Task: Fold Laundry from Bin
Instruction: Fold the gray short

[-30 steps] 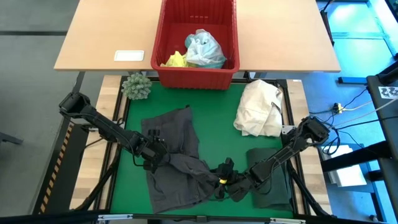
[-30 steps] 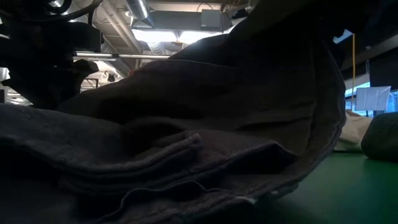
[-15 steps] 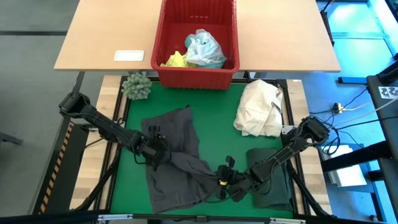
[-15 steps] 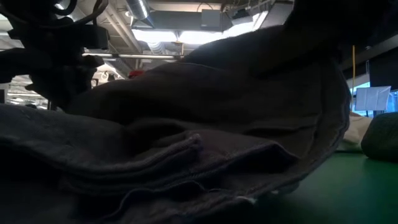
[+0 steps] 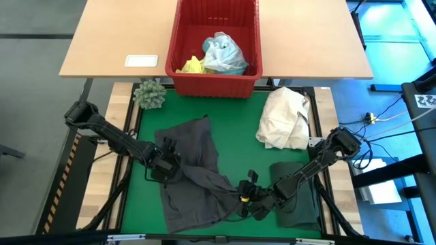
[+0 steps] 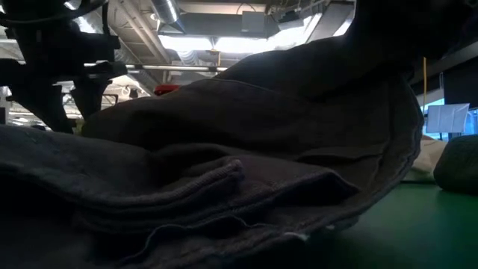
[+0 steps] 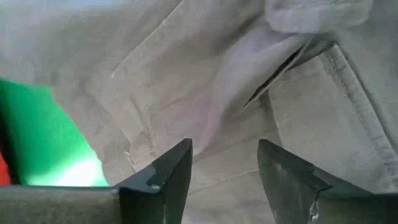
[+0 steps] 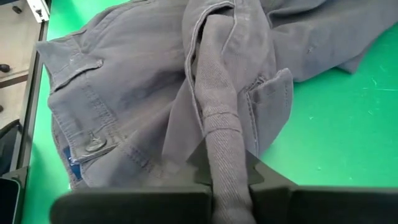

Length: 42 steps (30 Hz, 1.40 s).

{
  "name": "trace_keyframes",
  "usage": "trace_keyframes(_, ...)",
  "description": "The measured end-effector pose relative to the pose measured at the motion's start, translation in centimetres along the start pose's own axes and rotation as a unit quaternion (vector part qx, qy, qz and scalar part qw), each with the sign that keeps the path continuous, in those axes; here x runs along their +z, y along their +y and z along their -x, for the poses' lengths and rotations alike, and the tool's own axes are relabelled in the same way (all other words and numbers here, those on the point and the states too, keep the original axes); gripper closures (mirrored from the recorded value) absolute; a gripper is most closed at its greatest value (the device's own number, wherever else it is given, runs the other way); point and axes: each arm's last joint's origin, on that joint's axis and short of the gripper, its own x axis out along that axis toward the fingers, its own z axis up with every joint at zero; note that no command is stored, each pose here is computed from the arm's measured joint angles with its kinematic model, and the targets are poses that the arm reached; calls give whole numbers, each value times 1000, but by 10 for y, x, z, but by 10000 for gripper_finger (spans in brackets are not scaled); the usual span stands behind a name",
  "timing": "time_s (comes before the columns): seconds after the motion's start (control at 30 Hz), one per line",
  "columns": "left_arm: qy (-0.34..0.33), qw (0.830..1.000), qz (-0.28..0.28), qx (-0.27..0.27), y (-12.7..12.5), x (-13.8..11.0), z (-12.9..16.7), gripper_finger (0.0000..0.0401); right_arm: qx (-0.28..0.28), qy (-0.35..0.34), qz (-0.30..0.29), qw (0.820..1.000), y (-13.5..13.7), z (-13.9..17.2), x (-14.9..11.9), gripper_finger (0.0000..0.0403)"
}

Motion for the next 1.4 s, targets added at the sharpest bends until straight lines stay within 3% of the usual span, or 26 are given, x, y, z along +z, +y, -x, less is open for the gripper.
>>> trace_keyframes(0.2, 0, 999, -19, 34, 3, -2, -9, 195, 8, 5, -3, 1000, 1, 0, 0, 385)
trace_keyframes(0.47, 9, 999, -15, 48, 16, -6, -24, 192, 8, 5, -1, 1000, 1, 0, 0, 381)
trace_keyframes(0.83, 15, 999, -16, 25, 20, -20, -47, 209, 9, 5, 0, 1000, 1, 0, 1, 380)
trace_keyframes(1.0, 16, 999, -19, 31, 19, -23, -50, 254, 9, 5, 2, 1000, 1, 0, 1, 380)
trace_keyframes(1.23, 15, 998, -17, 54, 20, -22, -49, 377, 35, 24, 10, 999, 3, 0, 1, 379)
trace_keyframes(1.4, 14, 998, -14, 63, 21, -22, -49, 396, 58, 32, 2, 998, 5, -1, 3, 379)
